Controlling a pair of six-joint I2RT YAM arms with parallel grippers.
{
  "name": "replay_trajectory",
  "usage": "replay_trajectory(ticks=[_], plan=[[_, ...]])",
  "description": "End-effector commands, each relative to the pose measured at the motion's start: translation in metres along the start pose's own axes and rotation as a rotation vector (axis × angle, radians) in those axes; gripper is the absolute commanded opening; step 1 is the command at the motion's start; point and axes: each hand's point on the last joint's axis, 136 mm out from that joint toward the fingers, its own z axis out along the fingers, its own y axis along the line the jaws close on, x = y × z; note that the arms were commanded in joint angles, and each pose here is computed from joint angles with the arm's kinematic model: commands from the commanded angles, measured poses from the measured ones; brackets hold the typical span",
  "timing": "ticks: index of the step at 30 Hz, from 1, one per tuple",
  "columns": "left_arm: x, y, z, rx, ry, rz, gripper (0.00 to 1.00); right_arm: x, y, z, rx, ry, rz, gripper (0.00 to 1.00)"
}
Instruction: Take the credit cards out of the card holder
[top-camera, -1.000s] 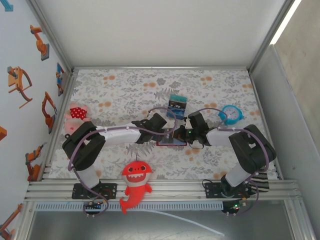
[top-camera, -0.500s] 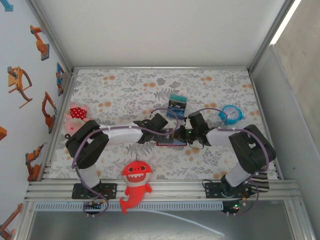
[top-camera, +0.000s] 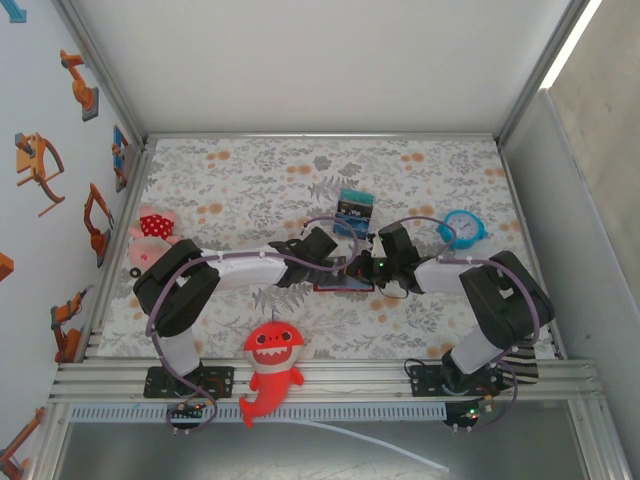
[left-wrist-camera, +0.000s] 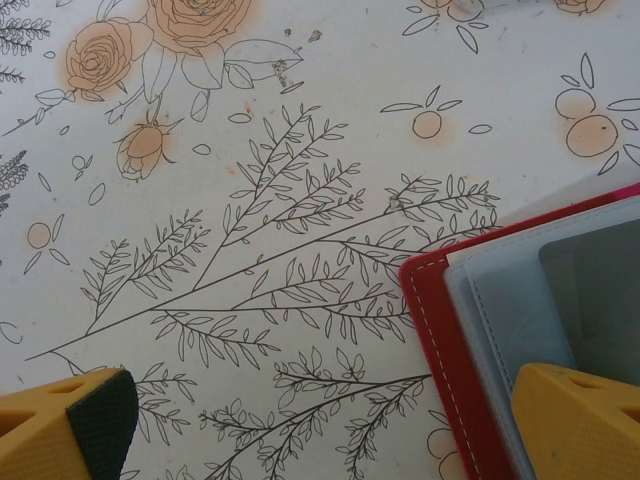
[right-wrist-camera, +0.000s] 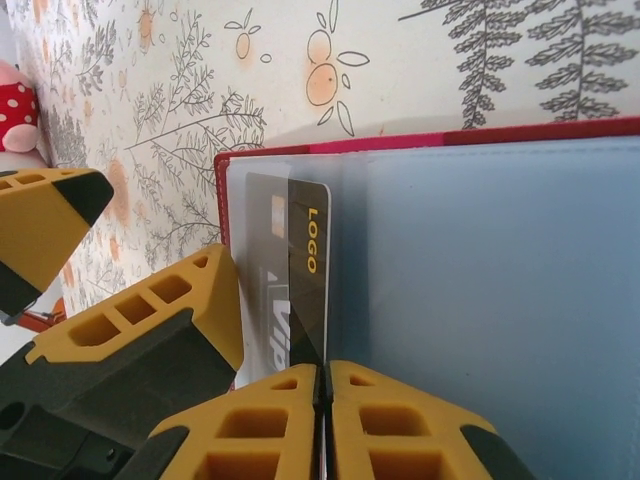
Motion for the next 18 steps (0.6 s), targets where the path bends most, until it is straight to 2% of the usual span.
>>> replay_trajectory(ticks=[1, 10, 18], plan=[[0.024, 0.002, 0.01, -0.029, 0.079, 0.076, 0.97, -0.002, 0.011, -0.002, -0.069, -0.01, -0.003, 0.12], [0.025, 0.001, 0.011, -0.026, 0.085, 0.075, 0.97, -0.002, 0.014, 0.009, -0.151, 0.005, 0.032, 0.18], [0.026, 0.001, 0.011, -0.025, 0.087, 0.067, 0.97, -0.003, 0.012, 0.01, -0.153, -0.008, 0.031, 0.08]])
